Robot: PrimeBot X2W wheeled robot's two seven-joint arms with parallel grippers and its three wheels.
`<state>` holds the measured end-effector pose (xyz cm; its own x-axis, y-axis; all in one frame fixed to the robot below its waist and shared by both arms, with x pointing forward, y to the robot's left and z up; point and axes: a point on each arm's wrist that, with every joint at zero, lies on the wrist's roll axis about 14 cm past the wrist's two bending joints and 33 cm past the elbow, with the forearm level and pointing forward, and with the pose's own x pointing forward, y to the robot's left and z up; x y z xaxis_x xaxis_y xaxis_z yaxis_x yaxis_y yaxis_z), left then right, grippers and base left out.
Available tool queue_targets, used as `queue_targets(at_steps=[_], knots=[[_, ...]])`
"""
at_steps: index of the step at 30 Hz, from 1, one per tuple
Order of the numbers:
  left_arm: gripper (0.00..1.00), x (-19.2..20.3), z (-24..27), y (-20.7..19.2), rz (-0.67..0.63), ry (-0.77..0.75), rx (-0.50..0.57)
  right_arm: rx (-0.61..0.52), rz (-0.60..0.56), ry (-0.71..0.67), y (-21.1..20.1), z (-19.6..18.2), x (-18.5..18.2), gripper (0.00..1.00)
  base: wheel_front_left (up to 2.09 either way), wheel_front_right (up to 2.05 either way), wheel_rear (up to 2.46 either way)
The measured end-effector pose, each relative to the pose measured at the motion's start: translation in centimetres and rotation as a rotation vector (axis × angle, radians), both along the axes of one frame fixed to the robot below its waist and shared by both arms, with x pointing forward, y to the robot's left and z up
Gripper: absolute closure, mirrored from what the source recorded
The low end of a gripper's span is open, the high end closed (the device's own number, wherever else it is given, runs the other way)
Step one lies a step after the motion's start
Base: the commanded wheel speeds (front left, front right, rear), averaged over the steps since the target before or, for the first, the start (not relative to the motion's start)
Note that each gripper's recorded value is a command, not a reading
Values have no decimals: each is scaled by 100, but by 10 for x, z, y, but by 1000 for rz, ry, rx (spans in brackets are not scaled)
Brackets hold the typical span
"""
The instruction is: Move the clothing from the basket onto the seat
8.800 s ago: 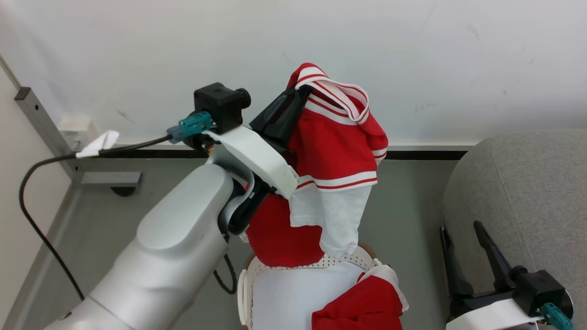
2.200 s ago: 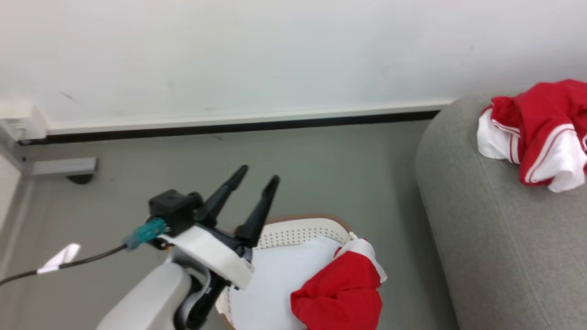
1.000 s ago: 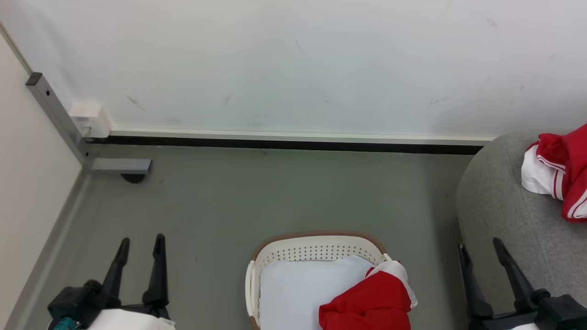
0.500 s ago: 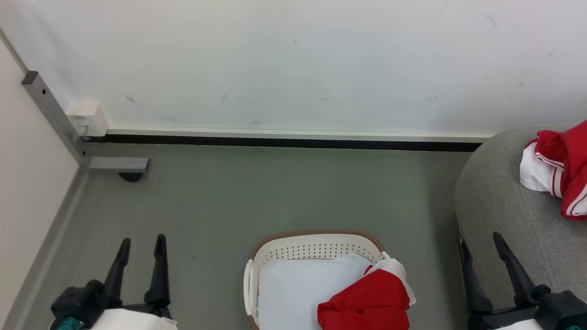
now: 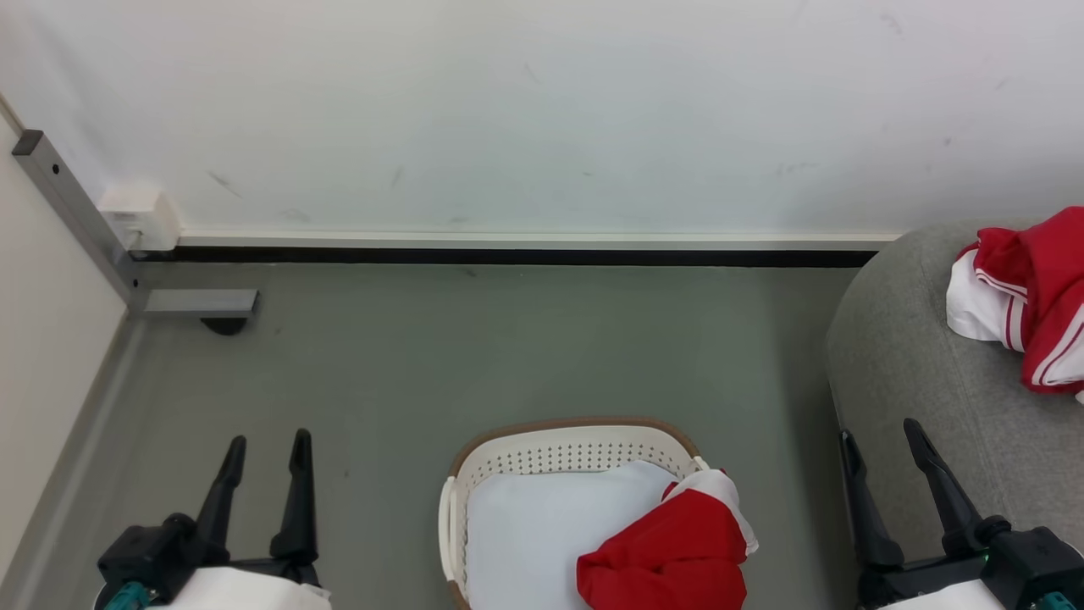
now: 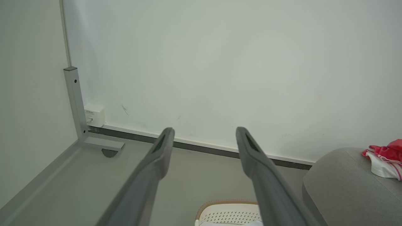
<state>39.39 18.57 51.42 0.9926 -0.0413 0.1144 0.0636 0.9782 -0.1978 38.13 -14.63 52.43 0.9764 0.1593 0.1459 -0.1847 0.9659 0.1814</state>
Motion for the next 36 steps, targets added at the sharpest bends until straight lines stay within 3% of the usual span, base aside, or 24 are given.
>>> queue_targets(at_steps=[9,18,36], knots=[[0,13,-2,-22,-77,4,5,-8,-40,-27,-15,9,6,0,0,0,0],[0,45,-10,-72,-243,16,7,-28,-90,-32,-34,10,20,0,0,0,0],[0,90,-129,-176,-646,291,94,-78,-210,-31,-74,3,55,0,0,0,0]])
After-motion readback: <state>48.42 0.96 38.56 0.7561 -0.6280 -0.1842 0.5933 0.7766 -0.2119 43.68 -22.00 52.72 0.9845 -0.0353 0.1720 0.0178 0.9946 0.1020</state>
